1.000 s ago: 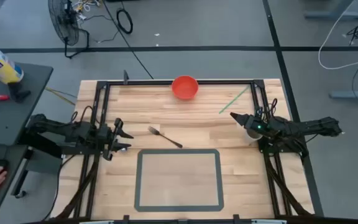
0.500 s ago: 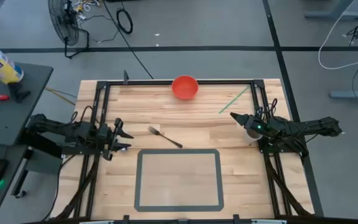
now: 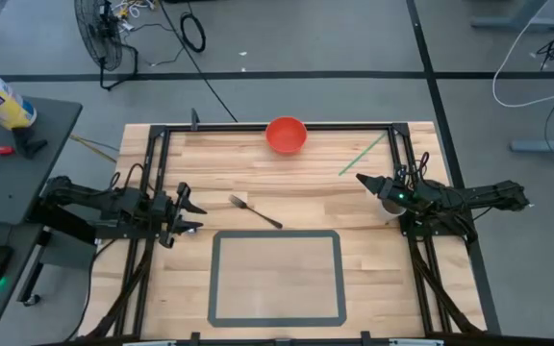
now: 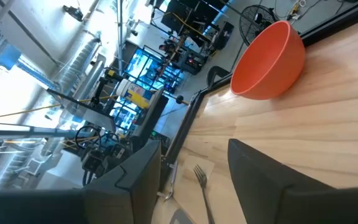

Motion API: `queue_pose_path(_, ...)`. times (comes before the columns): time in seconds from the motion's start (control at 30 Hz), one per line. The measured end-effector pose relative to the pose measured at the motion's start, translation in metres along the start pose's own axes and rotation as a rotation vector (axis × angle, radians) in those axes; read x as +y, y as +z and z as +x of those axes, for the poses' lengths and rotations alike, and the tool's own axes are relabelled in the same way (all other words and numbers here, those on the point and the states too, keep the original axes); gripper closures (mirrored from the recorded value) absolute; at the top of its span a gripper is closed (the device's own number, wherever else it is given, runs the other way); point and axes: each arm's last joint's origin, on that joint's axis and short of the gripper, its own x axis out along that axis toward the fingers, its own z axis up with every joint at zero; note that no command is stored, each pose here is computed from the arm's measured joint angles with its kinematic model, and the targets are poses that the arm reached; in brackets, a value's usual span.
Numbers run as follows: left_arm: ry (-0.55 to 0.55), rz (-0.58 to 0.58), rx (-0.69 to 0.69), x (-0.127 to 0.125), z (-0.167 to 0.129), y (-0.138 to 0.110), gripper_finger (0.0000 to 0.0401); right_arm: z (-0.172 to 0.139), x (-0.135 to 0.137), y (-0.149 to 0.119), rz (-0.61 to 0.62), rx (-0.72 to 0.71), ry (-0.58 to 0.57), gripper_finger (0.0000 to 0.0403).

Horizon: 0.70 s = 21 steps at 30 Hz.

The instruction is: Pick & Place Utensil

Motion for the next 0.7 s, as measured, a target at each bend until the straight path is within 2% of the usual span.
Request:
queue_pose_path(0.53, 0.0, 0.0, 0.0, 0.0, 0.0, 0.0001, 0.0238, 0.0, 0.0001, 0.0001, -0.004, 0.0, 0.0, 0.0214)
queue_pose_path(0.6, 0.0, 0.0, 0.0, 0.0, 0.0, 0.0001, 0.0238, 0.0, 0.0, 0.0, -0.051, -0.001, -0.001, 0.0214)
queue_pose_path(0.7, 0.0, 0.0, 0.0, 0.0, 0.0, 0.0001, 0.0238, 0.0, -0.0005, 0.001, -0.246, -0.032, -0.023, 0.0214)
